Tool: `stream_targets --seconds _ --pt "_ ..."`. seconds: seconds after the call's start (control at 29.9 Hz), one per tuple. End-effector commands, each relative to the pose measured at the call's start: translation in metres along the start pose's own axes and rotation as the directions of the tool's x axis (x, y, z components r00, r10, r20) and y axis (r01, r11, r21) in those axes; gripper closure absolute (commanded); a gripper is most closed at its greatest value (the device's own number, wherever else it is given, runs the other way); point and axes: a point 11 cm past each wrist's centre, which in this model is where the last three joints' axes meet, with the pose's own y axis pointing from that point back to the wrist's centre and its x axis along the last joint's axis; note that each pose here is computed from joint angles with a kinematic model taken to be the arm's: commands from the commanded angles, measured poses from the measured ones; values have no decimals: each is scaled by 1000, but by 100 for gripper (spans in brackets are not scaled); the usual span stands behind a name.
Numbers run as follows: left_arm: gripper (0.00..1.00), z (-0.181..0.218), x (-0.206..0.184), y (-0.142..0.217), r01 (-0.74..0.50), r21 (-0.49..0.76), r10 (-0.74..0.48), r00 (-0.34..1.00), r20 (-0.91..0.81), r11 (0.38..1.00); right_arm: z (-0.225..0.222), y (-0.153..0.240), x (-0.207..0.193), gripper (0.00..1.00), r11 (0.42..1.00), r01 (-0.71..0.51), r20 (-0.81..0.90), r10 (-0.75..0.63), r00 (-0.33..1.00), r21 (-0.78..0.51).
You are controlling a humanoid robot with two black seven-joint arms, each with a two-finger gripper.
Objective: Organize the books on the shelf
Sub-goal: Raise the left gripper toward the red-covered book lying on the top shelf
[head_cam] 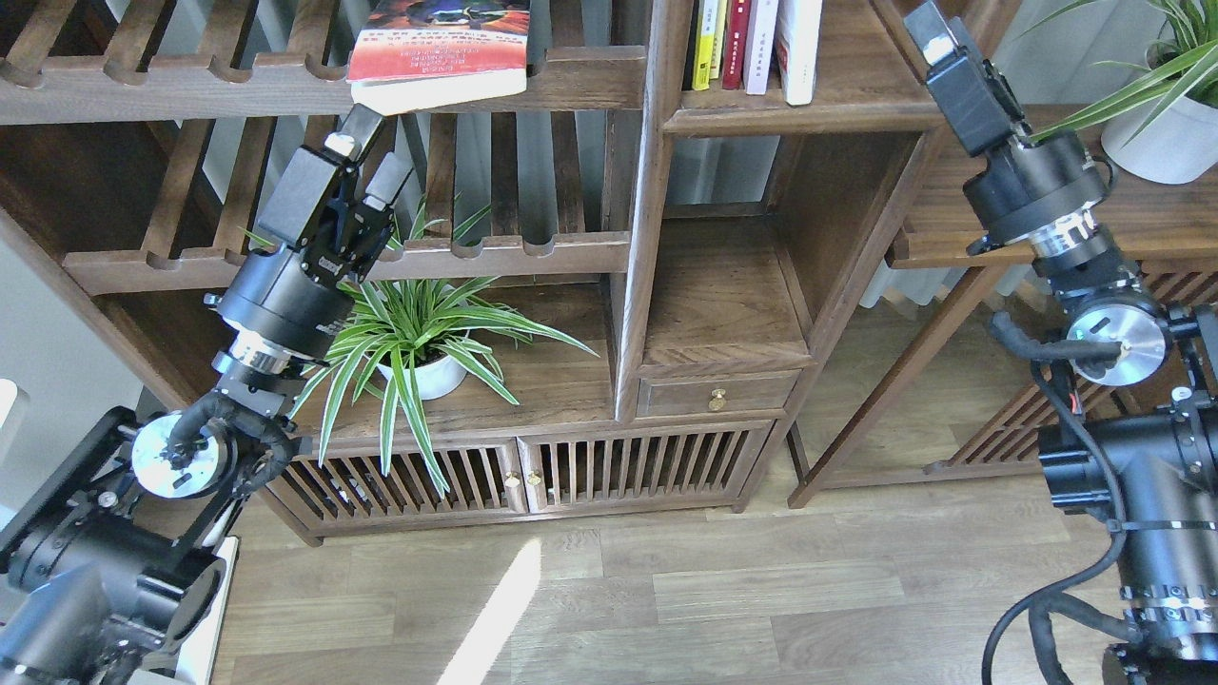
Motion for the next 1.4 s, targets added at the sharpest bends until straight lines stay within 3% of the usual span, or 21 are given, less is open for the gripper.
stream_targets --seconds 0.0,0.27,0.4,0.6,0.9,1.37 --pt "4 -3 -2 -10 -21 -19 21 999 -27 1000 1 -1 -1 3 1000 2 5 -2 1000 2" --pt "3 -10 16 -15 -235 -100 226 969 -96 967 1 -2 -1 3 1000 4 7 -4 1000 4" --pt "2 -5 19 -26 -312 -201 291 948 -127 929 1 -3 -3 3 1000 8 10 -8 1000 8" --pt "2 4 14 -36 -323 -257 304 946 -112 911 0 -5 -4 3 1000 12 9 -12 1000 10" --pt "2 -5 23 -36 -376 -229 361 927 -107 898 -5 -11 -7 3 999 28 1 -28 1000 18" --pt "2 -2 11 -65 -339 -201 333 941 -66 919 -7 -13 -9 4 999 33 -2 -33 999 21"
